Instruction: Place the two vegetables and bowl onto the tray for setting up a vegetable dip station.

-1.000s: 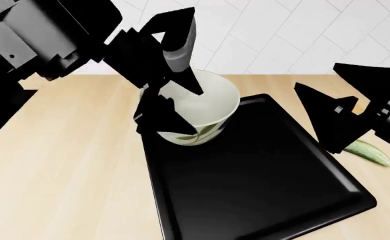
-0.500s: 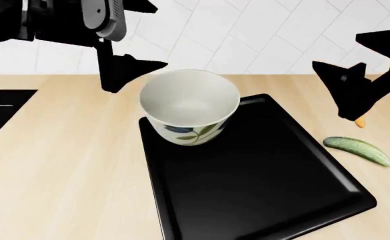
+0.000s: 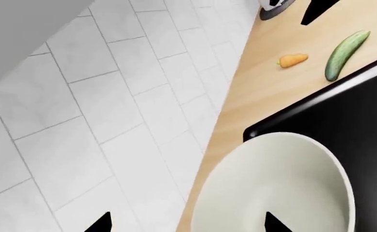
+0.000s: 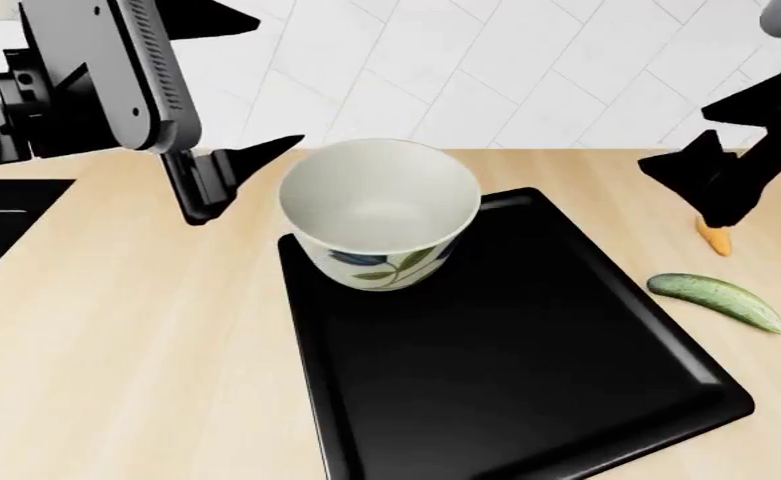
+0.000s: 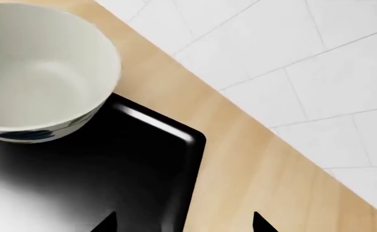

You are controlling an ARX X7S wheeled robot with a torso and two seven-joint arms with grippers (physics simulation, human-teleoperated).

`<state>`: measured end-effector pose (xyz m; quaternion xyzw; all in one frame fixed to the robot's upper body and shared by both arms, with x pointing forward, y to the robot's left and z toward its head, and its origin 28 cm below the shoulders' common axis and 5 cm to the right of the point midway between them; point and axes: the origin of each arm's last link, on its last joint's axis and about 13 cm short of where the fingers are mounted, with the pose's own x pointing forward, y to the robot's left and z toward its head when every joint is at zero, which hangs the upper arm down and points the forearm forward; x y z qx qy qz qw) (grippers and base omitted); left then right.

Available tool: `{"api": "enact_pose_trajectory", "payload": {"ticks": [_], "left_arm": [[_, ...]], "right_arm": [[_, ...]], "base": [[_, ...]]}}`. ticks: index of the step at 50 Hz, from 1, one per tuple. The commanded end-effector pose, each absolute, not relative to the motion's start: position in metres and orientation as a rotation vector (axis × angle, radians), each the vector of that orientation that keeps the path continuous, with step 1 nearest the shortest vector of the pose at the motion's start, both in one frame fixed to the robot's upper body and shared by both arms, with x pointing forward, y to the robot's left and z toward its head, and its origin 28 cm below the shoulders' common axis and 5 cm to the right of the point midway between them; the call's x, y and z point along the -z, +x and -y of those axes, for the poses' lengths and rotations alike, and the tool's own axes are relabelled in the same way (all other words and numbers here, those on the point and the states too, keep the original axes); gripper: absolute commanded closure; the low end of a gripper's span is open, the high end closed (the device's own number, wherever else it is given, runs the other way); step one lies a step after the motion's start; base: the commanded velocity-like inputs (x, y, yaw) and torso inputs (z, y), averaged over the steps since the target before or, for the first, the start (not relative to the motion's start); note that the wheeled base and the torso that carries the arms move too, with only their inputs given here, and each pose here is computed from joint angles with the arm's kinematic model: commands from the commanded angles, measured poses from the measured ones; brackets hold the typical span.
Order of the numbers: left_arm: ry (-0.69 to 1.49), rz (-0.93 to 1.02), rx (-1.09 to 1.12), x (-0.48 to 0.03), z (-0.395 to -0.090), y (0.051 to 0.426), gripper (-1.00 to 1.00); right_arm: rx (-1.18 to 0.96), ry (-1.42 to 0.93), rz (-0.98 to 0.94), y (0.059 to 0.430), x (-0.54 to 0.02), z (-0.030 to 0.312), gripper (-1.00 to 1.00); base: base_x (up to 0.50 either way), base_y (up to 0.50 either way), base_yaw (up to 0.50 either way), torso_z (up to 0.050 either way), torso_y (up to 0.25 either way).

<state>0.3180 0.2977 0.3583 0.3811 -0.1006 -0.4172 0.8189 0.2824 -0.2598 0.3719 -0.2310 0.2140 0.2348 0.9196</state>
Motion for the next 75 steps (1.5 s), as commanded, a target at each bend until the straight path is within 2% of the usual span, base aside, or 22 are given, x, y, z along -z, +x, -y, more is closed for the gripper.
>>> {"api": "enact_pose_trajectory", "payload": {"ticks": [1,9,24,57,75], "left_arm": [[0.799,0.258,0.862,-0.354,-0.296,0.312,-1.00],[0.789,0.272,0.850,-0.349,-0.295,0.313,-1.00],[0.761,0.296,0.840,-0.339,-0.293,0.319,-1.00],[0.729,0.311,0.802,-0.330,-0.298,0.310,-1.00],[0.713,0.314,0.793,-0.325,-0.300,0.309,-1.00]], "right_arm": [[-0.453,-0.513,-0.596,0.296,-0.396,0.269,-1.00],[-0.399,-0.535,-0.629,0.297,-0.404,0.277,-1.00],[-0.390,-0.586,-0.839,0.277,-0.366,0.289,-1.00],[-0.250,-0.582,-0.881,0.289,-0.321,0.306,-1.00],[-0.225,-0.567,-0.860,0.311,-0.297,0.306,-1.00]], "base": [[0.00,0.00,0.00,0.000,0.000],[0.00,0.00,0.00,0.000,0.000],[0.00,0.00,0.00,0.000,0.000],[0.00,0.00,0.00,0.000,0.000],[0.00,0.00,0.00,0.000,0.000]]}}
